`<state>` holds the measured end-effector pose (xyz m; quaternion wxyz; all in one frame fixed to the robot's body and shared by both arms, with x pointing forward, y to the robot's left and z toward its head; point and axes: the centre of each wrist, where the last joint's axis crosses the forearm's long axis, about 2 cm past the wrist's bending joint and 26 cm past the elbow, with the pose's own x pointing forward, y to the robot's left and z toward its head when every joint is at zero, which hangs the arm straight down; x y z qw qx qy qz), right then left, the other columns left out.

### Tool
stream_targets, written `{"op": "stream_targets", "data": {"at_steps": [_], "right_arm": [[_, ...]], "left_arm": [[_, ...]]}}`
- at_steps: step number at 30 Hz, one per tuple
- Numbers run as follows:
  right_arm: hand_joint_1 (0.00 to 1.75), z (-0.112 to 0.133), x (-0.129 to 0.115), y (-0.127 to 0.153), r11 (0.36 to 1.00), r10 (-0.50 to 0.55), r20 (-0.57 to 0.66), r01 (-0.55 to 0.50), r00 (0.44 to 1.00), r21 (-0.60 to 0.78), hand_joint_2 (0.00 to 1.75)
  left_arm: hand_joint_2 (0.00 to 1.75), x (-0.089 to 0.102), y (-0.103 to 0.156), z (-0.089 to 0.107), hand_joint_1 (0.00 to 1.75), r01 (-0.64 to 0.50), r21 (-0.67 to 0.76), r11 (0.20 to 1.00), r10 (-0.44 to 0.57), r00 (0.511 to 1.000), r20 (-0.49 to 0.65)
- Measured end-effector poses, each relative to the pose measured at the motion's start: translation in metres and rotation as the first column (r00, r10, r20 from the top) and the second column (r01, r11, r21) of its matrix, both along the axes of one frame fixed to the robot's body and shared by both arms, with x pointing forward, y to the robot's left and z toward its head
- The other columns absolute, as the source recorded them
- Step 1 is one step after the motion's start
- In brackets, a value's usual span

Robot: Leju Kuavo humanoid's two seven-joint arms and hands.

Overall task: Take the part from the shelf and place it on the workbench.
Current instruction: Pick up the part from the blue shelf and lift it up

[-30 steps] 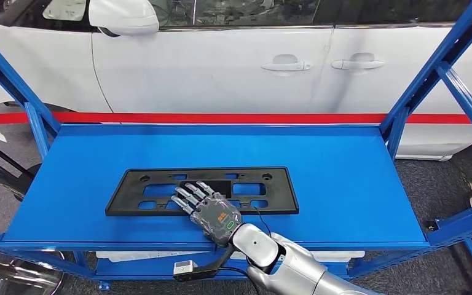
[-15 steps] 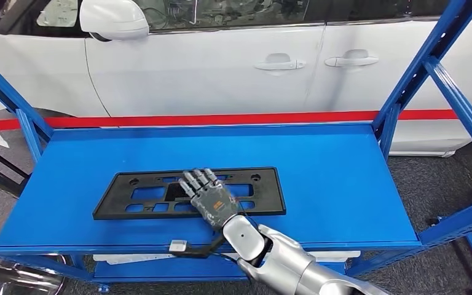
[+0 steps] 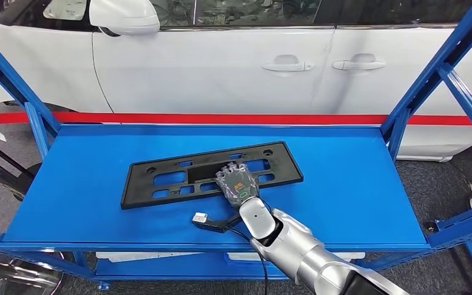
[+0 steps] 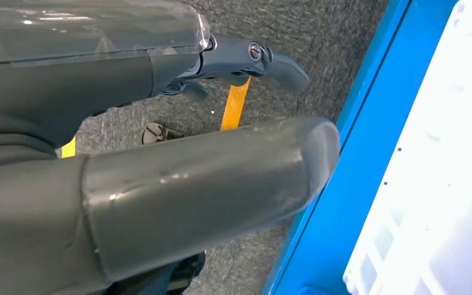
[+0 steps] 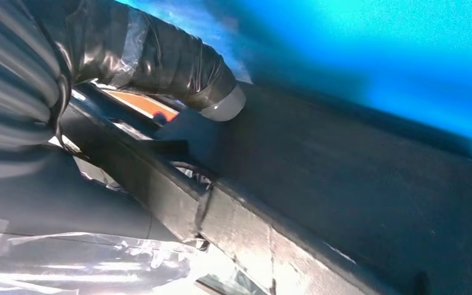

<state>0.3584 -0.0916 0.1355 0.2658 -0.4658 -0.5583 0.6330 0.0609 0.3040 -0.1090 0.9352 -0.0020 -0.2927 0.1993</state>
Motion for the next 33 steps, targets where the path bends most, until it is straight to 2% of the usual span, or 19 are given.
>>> {"op": "stream_targets", "data": {"at_steps": [16, 20, 24, 27, 29, 30, 31, 33], "right_arm": [[1.71, 0.002, 0.005, -0.001, 1.0, -0.027, -0.011, 0.027, 1.0, 0.013, 1.75], [1.75, 0.003, 0.007, -0.004, 0.999, -0.029, -0.013, 0.03, 0.999, 0.027, 1.75], [1.75, 0.002, 0.008, -0.008, 0.997, -0.02, -0.028, 0.022, 0.999, 0.069, 1.75], [1.75, 0.002, 0.007, -0.014, 0.978, 0.03, -0.076, -0.013, 0.997, 0.208, 1.75], [1.75, 0.009, 0.007, -0.02, 0.917, 0.119, -0.119, -0.063, 0.986, 0.395, 1.75], [1.75, 0.015, 0.007, -0.024, 0.857, 0.181, -0.121, -0.097, 0.976, 0.506, 1.75], [1.75, 0.024, 0.007, -0.03, 0.773, 0.25, -0.1, -0.136, 0.963, 0.619, 1.75], [1.75, 0.039, 0.004, -0.041, 0.55, 0.366, -0.005, -0.212, 0.93, 0.807, 1.75]], "left_arm": [[0.0, -0.001, 0.001, 0.0, 0.0, 0.004, -0.002, 1.0, -0.004, 1.0, 0.018], [1.75, -0.001, 0.001, 0.0, 0.0, 0.009, 0.005, 1.0, -0.009, 0.999, 0.049], [1.75, 0.0, 0.001, 0.0, 0.0, 0.024, 0.018, 1.0, -0.025, 0.997, 0.073], [1.75, -0.003, 0.002, 0.0, 0.0, 0.035, 0.029, 0.999, -0.035, 0.999, 0.003], [1.75, -0.008, 0.003, -0.001, 0.0, 0.037, 0.023, 0.999, -0.036, 0.997, -0.064], [1.75, -0.01, 0.003, -0.001, 0.0, 0.038, 0.016, 0.999, -0.036, 0.994, -0.103], [1.75, -0.012, 0.003, -0.002, 0.0, 0.038, 0.008, 0.999, -0.037, 0.989, -0.144], [1.75, -0.015, 0.004, -0.002, 0.0, 0.038, -0.002, 0.999, -0.038, 0.978, -0.203]]}}
